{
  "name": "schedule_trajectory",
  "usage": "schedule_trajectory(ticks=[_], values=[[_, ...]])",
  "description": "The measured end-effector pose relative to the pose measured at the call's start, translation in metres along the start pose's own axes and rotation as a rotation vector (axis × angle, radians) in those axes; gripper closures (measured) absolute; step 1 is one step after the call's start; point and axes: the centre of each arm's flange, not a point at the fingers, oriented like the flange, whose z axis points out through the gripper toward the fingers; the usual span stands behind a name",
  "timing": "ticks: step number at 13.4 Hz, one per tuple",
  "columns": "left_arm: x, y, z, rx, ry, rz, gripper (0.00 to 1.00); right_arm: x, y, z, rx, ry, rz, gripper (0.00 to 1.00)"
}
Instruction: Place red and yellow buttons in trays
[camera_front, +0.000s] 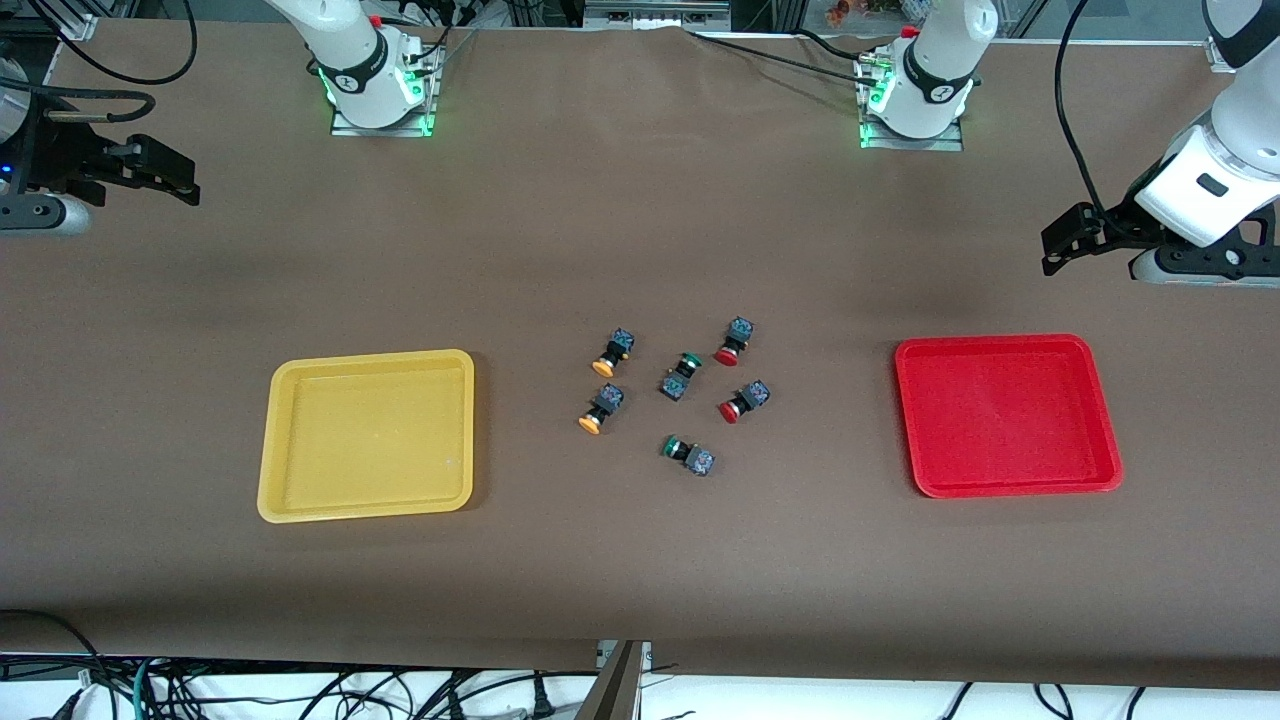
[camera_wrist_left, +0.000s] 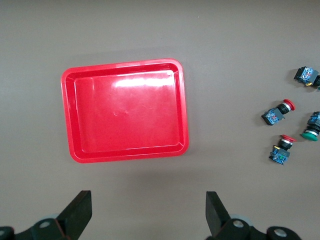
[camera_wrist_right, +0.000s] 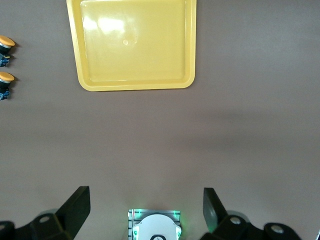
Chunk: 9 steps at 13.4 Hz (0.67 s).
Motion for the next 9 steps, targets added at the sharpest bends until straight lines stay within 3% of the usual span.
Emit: schedule_trajectory(ticks=[6,9], values=[[0.0,0.0,0.0,0.0,-0.002,0.0,0.0,0.001,0.0,0.001,0.0,-0.002,0.002,0.0],[0.0,0.0,0.0,0.0,-0.002,0.0,0.0,0.025,-0.002,0.03,-0.001,-0.046,-0.002,0.0]])
